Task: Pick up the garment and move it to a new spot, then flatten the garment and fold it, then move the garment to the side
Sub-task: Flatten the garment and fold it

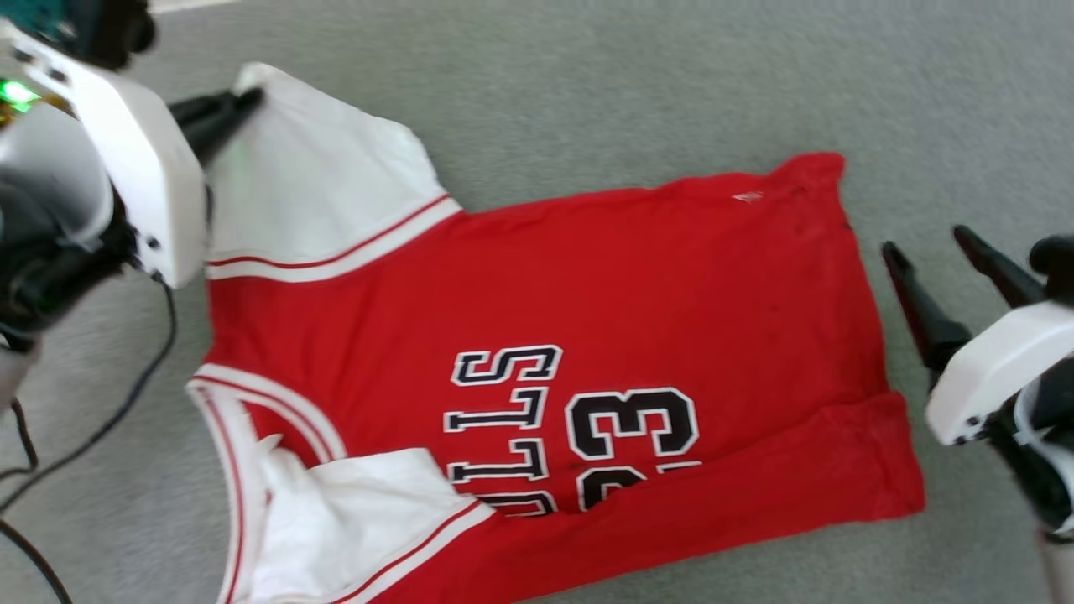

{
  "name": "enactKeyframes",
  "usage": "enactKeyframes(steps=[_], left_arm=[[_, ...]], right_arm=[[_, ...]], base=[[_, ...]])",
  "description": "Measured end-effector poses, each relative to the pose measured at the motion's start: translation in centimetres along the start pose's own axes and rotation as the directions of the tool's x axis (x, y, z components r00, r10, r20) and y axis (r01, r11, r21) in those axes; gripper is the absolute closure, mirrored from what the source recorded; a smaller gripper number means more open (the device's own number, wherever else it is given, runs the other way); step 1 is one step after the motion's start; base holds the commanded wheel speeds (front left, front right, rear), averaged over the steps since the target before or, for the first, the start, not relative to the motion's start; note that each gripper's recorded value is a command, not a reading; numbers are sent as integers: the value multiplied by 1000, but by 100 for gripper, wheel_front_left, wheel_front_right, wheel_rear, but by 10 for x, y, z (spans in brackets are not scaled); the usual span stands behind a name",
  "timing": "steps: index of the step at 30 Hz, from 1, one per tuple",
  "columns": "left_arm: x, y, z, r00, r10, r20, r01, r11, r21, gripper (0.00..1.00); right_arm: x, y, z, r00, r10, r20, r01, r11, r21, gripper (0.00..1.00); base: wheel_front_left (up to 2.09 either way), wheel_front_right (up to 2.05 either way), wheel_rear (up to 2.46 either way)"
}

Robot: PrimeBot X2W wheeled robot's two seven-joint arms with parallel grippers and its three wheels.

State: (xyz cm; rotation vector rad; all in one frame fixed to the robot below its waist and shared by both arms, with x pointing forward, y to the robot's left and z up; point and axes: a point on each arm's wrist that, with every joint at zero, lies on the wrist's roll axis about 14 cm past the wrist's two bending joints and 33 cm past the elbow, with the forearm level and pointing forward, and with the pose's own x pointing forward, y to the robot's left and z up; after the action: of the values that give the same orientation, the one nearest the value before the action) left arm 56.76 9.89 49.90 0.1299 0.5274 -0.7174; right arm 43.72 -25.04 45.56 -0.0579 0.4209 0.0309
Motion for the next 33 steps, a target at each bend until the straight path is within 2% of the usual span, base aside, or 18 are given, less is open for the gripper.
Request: enactKeyframes(steps=[5, 14, 22, 30, 32, 33], left_arm=[[-35, -18, 5, 997, -21, 69, 17, 999, 47, 100], [-71, -40, -5, 989, -20, 149, 9, 998, 70, 100], [-82, -49, -28, 991, -8, 137, 0, 998, 64, 100], [-78, -56, -50, 993, -18, 113, 15, 1000, 25, 100], [-78, -55, -53, 994, -13, 107, 9, 999, 33, 100], [-78, -55, -53, 994, -11, 111, 8, 999, 31, 100]], right_arm=[[11, 4, 5, 986, 54, -157, -59, 998, -27, 0], [51, 9, 9, 925, 77, -372, -124, 987, -104, 0], [88, 6, -18, 854, 19, -520, -133, 974, -184, 0], [117, 22, -50, 795, 26, -607, -186, 961, -203, 0], [119, 24, -53, 788, 34, -615, -191, 963, -190, 96], [119, 25, -54, 789, 37, -614, -192, 963, -189, 100]], base=[[0, 0, 0], [0, 0, 0], [0, 0, 0], [0, 0, 0], [0, 0, 0], [0, 0, 0]])
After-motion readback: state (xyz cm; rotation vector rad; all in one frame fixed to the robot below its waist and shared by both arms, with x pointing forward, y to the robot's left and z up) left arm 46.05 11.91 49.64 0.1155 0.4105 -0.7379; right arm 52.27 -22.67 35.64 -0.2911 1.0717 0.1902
